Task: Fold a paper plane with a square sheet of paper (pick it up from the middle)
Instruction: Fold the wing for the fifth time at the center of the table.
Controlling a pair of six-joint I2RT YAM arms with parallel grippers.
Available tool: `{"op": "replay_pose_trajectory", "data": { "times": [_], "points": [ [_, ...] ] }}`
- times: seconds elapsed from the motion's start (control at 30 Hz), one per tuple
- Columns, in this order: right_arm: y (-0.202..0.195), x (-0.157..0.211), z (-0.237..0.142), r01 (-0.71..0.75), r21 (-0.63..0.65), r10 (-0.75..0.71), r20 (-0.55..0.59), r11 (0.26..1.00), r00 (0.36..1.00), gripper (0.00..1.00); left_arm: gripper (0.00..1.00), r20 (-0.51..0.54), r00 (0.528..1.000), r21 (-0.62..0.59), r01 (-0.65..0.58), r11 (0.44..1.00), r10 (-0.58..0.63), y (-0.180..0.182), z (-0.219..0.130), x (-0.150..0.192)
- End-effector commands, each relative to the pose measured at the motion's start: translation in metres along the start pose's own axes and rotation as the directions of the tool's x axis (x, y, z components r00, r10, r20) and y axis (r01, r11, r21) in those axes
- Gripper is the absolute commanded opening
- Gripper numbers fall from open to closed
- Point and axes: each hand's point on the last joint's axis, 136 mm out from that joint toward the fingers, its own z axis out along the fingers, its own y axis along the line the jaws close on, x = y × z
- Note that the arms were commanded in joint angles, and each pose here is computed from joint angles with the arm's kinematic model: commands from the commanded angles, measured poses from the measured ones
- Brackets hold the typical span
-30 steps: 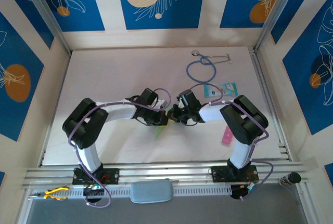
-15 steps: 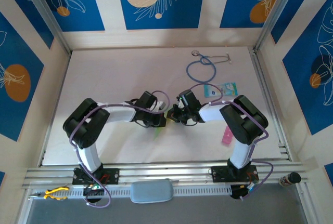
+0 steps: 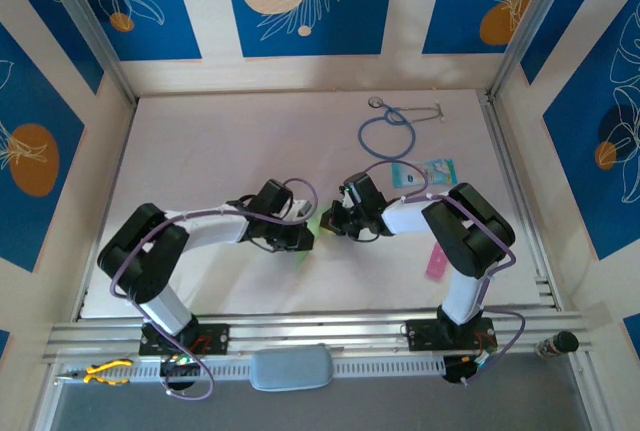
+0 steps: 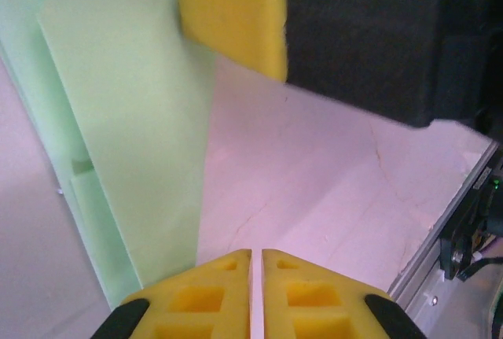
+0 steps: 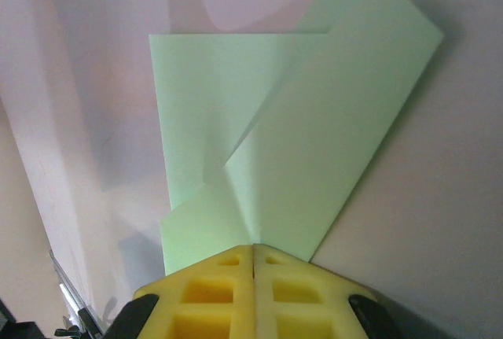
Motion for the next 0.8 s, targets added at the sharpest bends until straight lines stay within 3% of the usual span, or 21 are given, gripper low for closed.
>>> {"op": "replay_pose_trajectory", "data": {
  "times": [0.0,0.37,0.77],
  "points": [
    [-0.044,0.012,0.008,-0.065,0.154,0.069,-0.024,0.986,0.997,0.00,0.12,-0.071,0.997,-0.001,0.000,1.000,0.000,0.007,0.003,0.024],
    [-0.049,0.015,0.008,-0.068,0.169,0.074,-0.029,0.983,0.997,0.00,0.12,-0.074,0.996,-0.093,0.038,0.995,-0.045,0.038,0.003,0.048],
    [-0.052,0.016,0.009,-0.070,0.177,0.077,-0.033,0.982,0.996,0.00,0.11,-0.052,0.996,-0.119,0.060,0.991,-0.066,0.044,-0.007,0.058]
  ]
}}
